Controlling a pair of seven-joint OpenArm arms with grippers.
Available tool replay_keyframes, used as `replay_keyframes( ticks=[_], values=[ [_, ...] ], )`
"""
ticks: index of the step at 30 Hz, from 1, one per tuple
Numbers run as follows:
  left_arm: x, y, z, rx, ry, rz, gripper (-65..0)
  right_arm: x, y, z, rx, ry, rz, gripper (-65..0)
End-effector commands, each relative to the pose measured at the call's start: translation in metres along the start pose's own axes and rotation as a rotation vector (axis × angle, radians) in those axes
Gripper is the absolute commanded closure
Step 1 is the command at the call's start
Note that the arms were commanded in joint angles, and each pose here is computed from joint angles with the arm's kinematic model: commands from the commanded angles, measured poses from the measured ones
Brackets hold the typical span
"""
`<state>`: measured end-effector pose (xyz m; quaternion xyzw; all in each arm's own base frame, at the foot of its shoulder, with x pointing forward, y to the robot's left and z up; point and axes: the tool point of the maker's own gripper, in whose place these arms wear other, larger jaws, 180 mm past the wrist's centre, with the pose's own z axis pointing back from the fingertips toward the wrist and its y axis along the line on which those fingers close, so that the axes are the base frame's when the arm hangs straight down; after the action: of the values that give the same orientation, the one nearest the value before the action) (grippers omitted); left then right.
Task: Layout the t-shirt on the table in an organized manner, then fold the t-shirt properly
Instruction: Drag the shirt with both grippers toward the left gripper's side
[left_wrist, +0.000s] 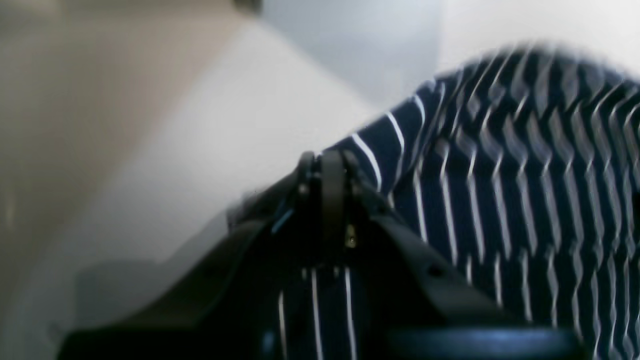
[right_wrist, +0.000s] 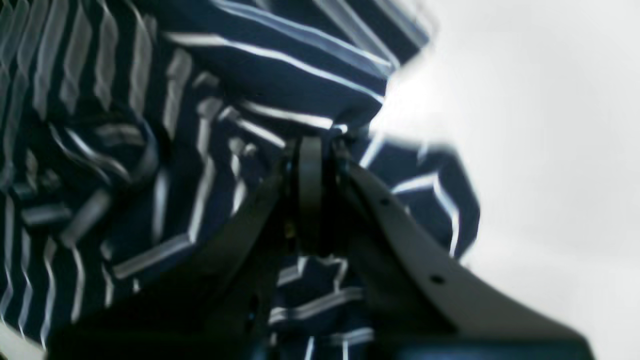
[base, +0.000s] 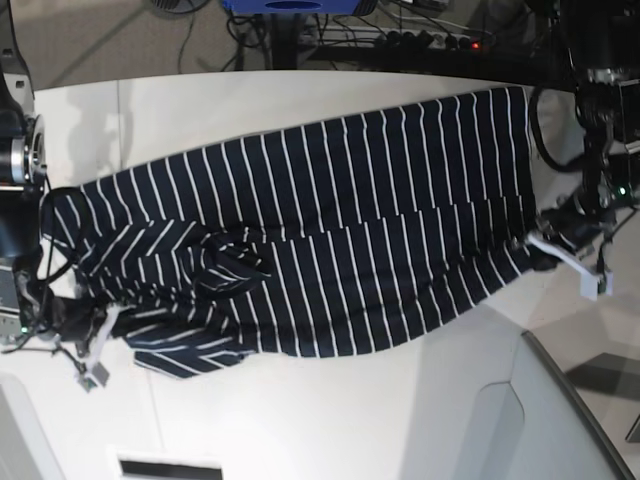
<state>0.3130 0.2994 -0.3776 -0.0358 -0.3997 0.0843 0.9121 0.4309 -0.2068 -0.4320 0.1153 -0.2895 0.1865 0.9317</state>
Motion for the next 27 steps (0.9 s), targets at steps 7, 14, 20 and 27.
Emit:
replay_keyframes(
  ticks=[7,14,20,27],
  values=[
    [-0.047,0.014,0.015,0.023,0.088,-0.019,0.0,-0.014,0.003,-0.001,0.012,0.022,-0.015,-1.5],
    [-0.087,-0.004,0.014,-0.021,0.189,-0.067,0.0,-0.032,-0.002,0.007,0.006,0.063,-0.120,-22.1],
    [-0.111,-0.007,0.008,-0.001,0.253,-0.140,0.0,-0.037,-0.006,0.022,-0.039,0.036,-0.076,-27.6],
    [-0.137,-0.019,0.003,0.059,0.294,-0.263,0.0,-0.089,-0.016,0.039,-0.087,0.059,-0.186,-21.0]
  ],
)
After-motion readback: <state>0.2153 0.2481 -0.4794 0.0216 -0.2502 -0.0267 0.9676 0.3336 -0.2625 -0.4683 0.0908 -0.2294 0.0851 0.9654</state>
